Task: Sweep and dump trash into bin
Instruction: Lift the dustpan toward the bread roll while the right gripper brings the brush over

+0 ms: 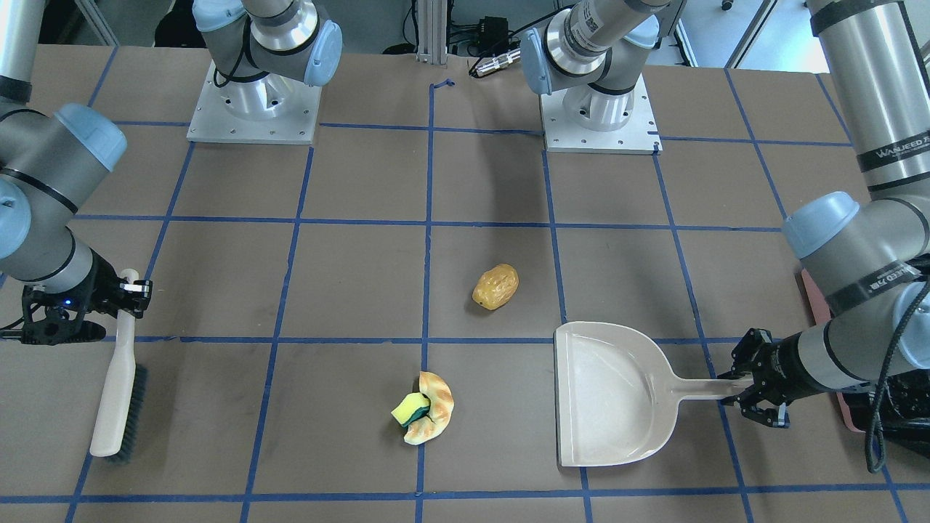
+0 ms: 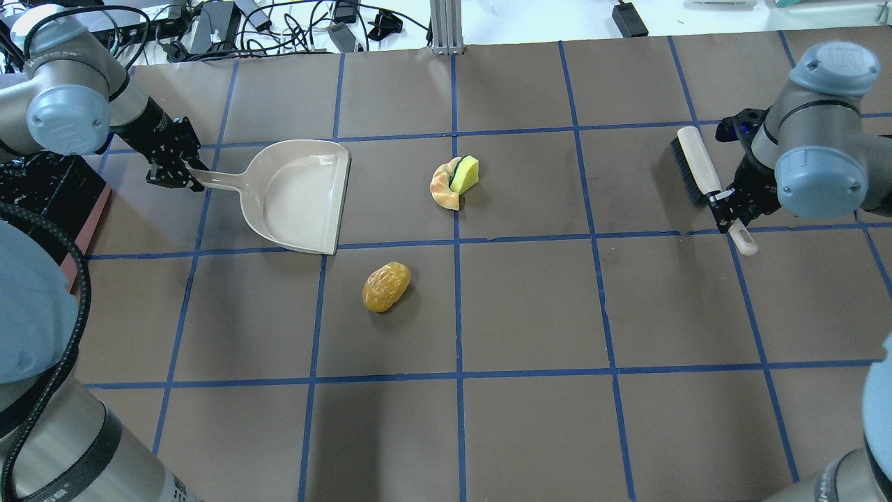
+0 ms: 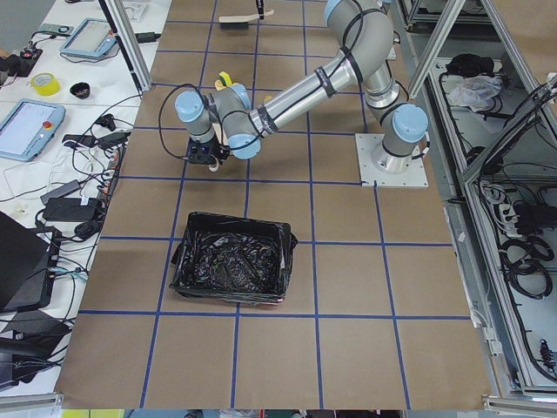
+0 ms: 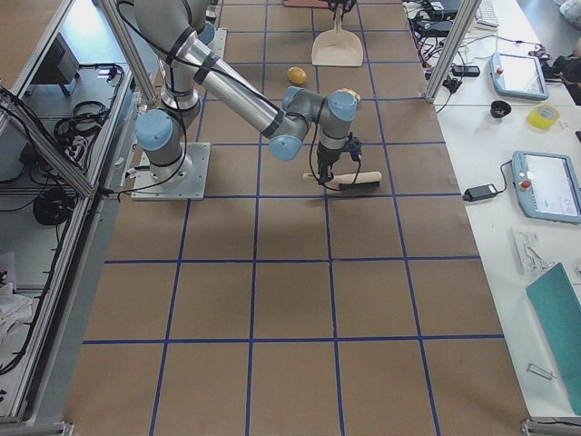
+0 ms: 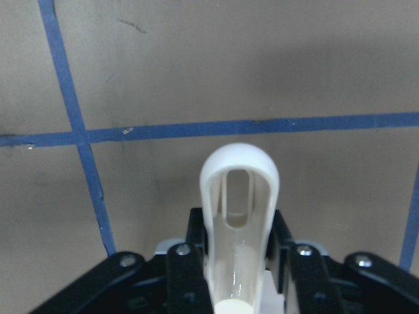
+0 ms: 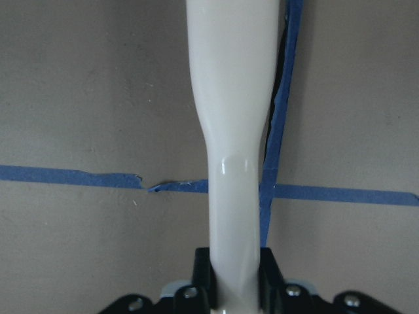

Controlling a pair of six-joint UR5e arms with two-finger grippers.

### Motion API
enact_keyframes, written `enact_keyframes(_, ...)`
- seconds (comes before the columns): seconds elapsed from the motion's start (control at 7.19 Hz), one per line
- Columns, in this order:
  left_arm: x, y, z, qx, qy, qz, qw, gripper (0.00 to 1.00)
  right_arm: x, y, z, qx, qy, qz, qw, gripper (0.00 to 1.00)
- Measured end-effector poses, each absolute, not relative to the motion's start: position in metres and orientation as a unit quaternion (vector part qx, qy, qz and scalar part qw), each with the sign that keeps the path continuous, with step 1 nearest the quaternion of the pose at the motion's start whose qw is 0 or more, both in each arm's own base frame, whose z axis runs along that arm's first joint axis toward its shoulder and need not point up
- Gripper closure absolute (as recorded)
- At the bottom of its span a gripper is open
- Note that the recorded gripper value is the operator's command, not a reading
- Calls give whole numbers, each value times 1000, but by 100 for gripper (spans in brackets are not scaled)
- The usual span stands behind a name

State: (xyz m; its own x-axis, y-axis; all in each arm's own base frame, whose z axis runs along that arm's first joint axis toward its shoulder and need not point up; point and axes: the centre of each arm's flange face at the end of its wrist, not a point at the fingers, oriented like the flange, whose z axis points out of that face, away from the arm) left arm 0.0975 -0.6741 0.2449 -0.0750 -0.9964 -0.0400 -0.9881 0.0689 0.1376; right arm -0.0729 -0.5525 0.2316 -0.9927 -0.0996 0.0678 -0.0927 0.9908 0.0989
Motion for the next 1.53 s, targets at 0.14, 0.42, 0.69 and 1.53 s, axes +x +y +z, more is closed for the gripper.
enact_keyframes(0.14, 91, -676, 249, 676, -734, -60, 39, 100, -73, -553, 234, 47, -997, -46, 37, 100)
enact_keyframes(0.42, 66, -685, 260, 667, -742, -48, 44, 100, -73, -562, 249, 14, -998, -34, 47, 100)
enact_keyframes(0.69, 46, -698, 277, 668, -742, -44, 32, 100, -47, -578, 263, -4, -998, -17, 54, 100)
enact_keyframes(1.53, -43, -746, 272, 731, -680, -54, -18, 100, 111, -583, 241, 0, -998, -37, 57, 100)
